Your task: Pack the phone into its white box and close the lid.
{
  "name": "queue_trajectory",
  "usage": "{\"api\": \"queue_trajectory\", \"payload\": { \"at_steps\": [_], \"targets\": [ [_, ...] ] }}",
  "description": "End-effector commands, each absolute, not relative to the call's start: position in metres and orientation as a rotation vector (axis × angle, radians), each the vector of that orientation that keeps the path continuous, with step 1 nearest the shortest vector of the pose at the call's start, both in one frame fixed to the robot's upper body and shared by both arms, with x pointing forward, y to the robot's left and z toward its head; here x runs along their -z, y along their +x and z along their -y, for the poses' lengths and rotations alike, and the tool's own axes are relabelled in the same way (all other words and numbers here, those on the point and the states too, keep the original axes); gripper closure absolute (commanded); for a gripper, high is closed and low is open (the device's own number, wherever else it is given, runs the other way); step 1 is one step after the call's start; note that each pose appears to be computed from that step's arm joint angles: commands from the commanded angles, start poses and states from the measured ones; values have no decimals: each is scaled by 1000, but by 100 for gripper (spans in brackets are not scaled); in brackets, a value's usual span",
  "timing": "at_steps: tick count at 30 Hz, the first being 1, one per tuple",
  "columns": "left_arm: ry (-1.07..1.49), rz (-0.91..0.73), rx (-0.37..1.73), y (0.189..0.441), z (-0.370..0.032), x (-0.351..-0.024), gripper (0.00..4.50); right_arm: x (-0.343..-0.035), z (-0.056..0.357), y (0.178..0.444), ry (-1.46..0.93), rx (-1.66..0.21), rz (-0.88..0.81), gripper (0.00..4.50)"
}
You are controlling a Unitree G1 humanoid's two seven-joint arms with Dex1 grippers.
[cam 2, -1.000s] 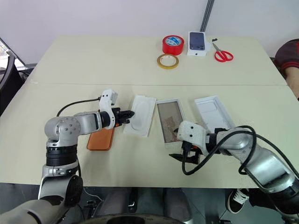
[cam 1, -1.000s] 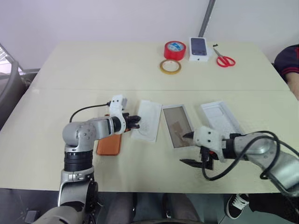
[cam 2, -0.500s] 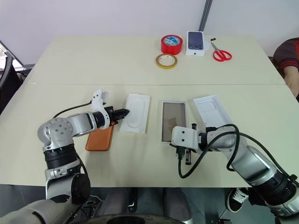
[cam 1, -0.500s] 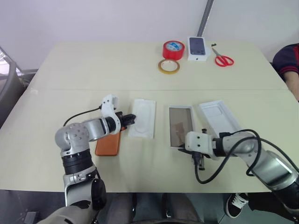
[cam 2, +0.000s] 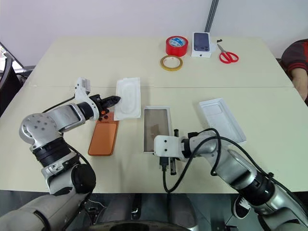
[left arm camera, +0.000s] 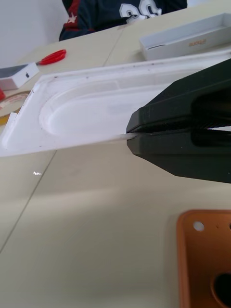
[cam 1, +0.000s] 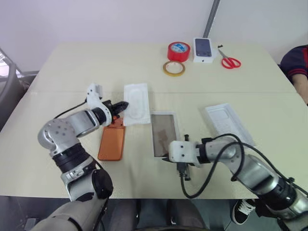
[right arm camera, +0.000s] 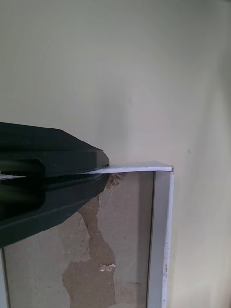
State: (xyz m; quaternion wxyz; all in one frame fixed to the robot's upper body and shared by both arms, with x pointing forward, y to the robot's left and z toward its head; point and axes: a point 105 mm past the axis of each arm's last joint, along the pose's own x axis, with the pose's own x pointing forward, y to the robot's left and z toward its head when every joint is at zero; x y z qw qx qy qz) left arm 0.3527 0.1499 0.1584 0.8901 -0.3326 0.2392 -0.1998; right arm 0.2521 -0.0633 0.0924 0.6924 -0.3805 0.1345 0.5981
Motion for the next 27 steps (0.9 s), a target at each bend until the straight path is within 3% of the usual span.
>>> {"api": "queue_trajectory", "payload": {
  "at_steps": [1, 4, 10, 19, 22, 26, 27],
  "targets": [
    [-645, -450, 440, 350, -147, -174, 450, -100, 54, 257, -857, -1334, -259, 448],
    [-631, -459, 467, 346, -134, -172, 450, -110, 56, 256, -810, -1333, -244, 353],
    [-571, -510, 553, 328, -94, -158, 450, -149, 90, 261, -684, -1218, -211, 56],
    [-534, -578, 593, 309, -64, -141, 450, -157, 122, 273, -719, -1103, -228, 56],
    [-529, -583, 595, 307, -62, -141, 357, -159, 121, 279, -727, -1082, -206, 51],
    [-530, -546, 607, 307, -66, -150, 165, -165, 120, 293, -732, -1041, -164, 51],
    [-532, -535, 610, 307, -68, -153, 165, -166, 119, 295, -727, -1040, -158, 51]
  ]
}}
